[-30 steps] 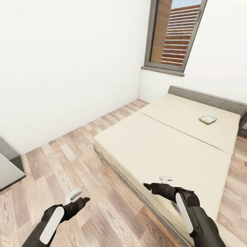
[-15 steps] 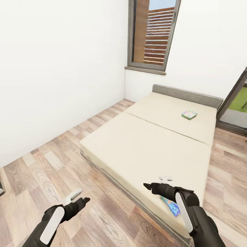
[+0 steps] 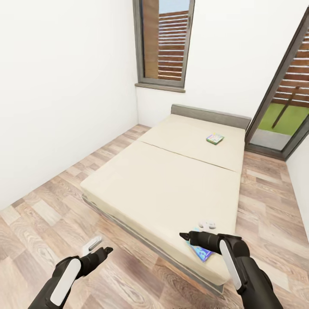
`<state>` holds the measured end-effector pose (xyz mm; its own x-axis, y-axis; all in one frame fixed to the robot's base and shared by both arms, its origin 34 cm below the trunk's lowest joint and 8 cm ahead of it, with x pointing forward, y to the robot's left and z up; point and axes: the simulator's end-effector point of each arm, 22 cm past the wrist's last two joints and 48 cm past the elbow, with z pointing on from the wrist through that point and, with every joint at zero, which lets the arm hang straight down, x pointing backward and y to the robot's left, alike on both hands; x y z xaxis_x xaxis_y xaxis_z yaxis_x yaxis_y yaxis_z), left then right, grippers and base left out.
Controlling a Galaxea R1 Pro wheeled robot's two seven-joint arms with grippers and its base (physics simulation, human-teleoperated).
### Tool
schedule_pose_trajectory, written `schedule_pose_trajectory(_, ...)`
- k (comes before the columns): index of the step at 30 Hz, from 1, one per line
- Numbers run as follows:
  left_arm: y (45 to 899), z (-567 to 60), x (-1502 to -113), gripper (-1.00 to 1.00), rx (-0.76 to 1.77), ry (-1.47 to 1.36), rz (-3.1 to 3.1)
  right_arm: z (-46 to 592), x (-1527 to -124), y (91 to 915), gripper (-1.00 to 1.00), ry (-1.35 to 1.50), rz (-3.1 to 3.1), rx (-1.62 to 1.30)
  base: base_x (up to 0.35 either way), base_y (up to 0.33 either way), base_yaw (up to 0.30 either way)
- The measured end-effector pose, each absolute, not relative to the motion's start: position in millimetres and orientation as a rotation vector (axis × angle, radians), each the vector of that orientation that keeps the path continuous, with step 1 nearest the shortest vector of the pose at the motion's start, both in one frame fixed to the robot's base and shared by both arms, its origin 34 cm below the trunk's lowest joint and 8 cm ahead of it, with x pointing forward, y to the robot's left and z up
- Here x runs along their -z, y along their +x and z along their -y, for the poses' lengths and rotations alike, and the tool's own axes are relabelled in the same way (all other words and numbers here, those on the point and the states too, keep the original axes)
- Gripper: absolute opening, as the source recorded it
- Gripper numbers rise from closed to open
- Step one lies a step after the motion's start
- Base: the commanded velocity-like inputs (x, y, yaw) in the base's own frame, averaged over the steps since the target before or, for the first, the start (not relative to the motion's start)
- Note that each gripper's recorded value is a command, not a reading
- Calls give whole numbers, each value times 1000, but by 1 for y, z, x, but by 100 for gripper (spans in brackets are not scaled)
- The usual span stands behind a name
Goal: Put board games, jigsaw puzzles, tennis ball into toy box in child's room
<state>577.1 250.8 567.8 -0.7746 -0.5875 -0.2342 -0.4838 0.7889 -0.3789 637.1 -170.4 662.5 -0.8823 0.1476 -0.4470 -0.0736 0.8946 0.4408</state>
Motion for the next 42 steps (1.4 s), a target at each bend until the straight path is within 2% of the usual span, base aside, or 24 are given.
schedule_pose_trajectory(9, 577, -251, -567, 100, 426, -818, -2640, 174, -660, 634, 100, 59, -2600, -624, 1, 0, -135)
schedule_pose_trajectory(27, 578, -245, -568, 100, 444, -818, -2639, 174, -659, 633, 100, 69, -2606, -629, 2, 0, -35)
schedule_pose_trajectory(42, 578, -245, -568, 100, 440, -818, -2639, 189, -650, 638, 100, 158, -2628, -631, 33, 0, -236)
